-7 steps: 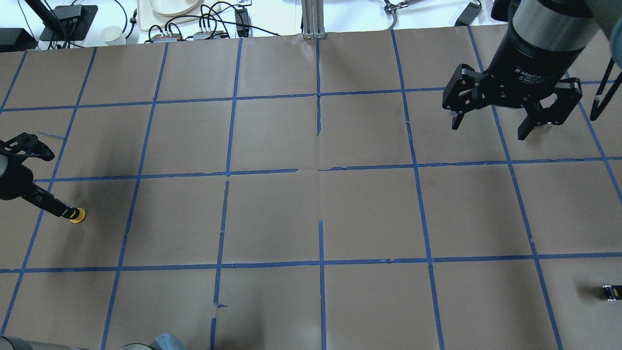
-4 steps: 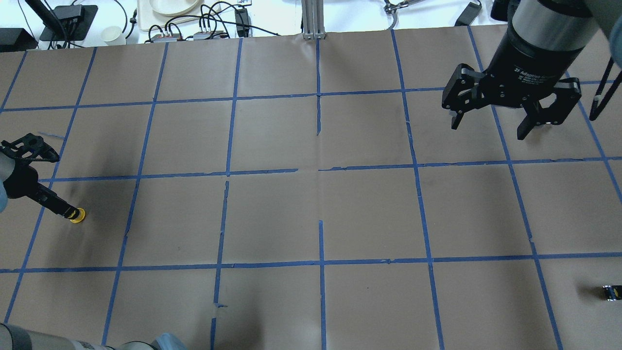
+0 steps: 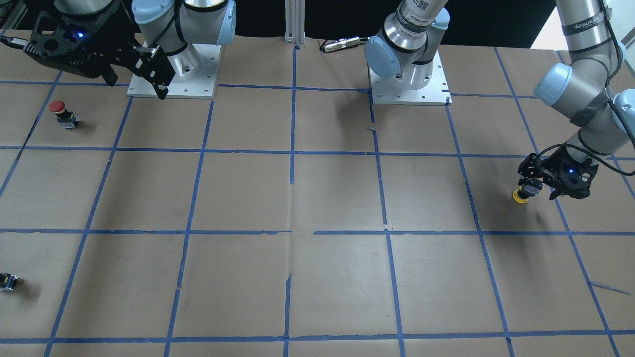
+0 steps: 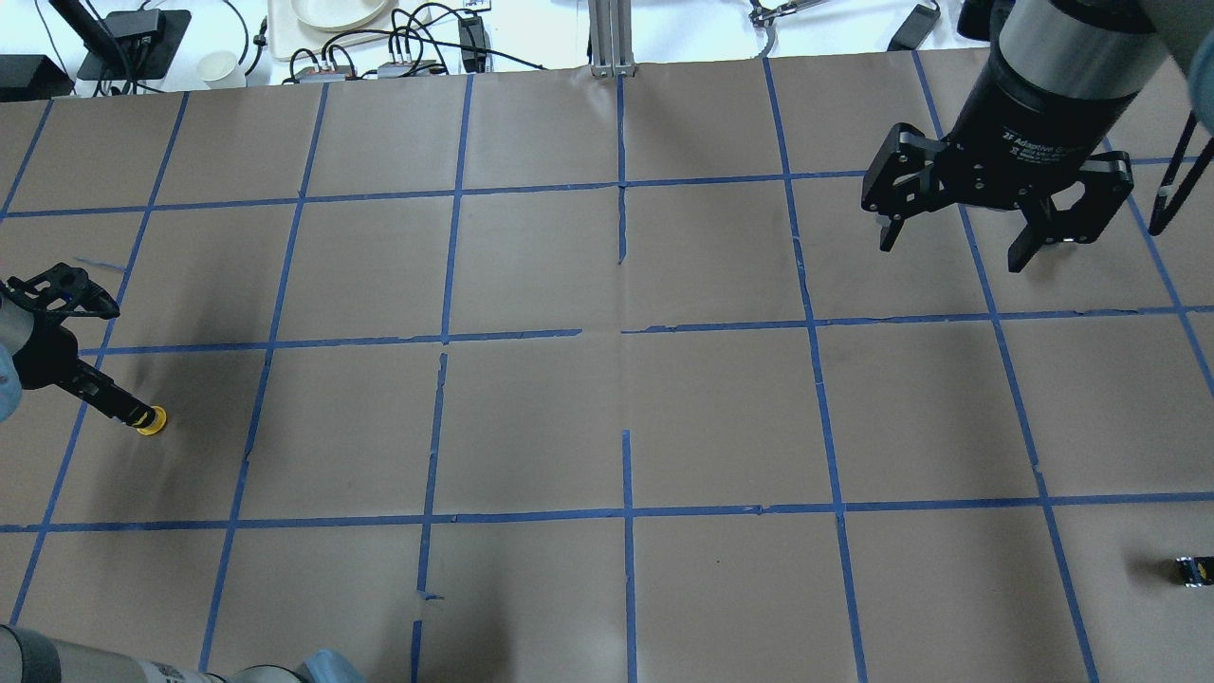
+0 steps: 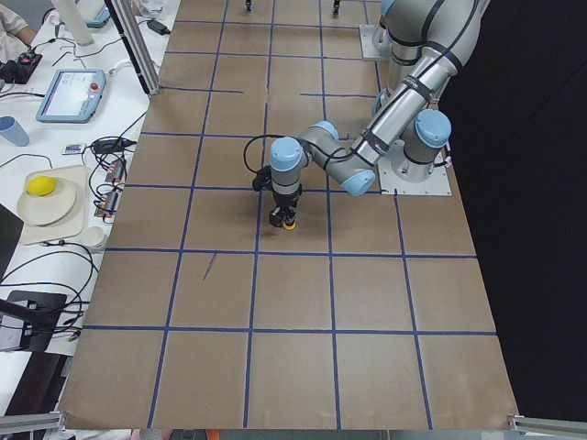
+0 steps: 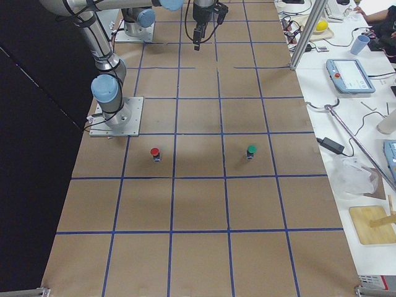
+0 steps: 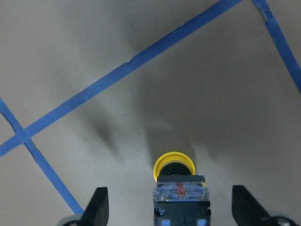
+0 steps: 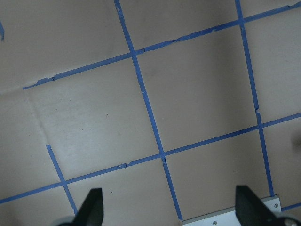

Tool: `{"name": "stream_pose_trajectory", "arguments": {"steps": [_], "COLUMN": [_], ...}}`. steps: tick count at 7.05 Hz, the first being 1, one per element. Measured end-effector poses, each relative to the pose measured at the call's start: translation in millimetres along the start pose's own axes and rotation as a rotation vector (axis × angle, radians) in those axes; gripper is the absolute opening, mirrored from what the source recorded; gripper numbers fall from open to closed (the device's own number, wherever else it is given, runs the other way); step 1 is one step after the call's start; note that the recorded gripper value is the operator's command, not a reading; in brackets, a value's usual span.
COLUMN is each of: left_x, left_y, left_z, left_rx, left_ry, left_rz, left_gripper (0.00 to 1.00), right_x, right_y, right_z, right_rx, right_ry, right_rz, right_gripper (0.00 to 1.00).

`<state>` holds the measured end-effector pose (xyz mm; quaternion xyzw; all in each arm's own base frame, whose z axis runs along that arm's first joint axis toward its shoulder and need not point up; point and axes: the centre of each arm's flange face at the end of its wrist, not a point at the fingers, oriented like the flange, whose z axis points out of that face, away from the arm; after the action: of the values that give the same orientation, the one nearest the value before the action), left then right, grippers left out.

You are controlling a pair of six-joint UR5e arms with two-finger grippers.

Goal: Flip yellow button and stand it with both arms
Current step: 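Close the left gripper on the yellow button's base, then lift the yellow button and carry it toward the right gripper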

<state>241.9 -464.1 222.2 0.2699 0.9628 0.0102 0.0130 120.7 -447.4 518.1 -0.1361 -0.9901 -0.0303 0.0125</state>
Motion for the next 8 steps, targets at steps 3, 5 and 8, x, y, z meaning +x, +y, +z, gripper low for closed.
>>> {"name": "stream_pose_trajectory", "arguments": {"steps": [3,5,8], "left_x": [0.0,0.1,0.6], "left_y": [0.0,0.2,1.7], "left_z": [2.2,2.6,1.8], "left_rx": [-0.002,-0.004,-0.020], "left_ry": [0.005,0.007,0.012], "left_rz": [0.000,0.008,0.010], "left_gripper": [0.69,0.38,0.14], "right_x": [-0.2,-0.2,0.2], "right_y": [-0.1,0.2,1.2], "right_z": [0.2,0.5,7.3], "right_rx": [-0.001,-0.001,-0.008], "right_ry": [-0.001,-0.003,0.002], "right_rz": [0.003,0.005,0.007], "right_gripper": [1.00,1.00,1.00]}}
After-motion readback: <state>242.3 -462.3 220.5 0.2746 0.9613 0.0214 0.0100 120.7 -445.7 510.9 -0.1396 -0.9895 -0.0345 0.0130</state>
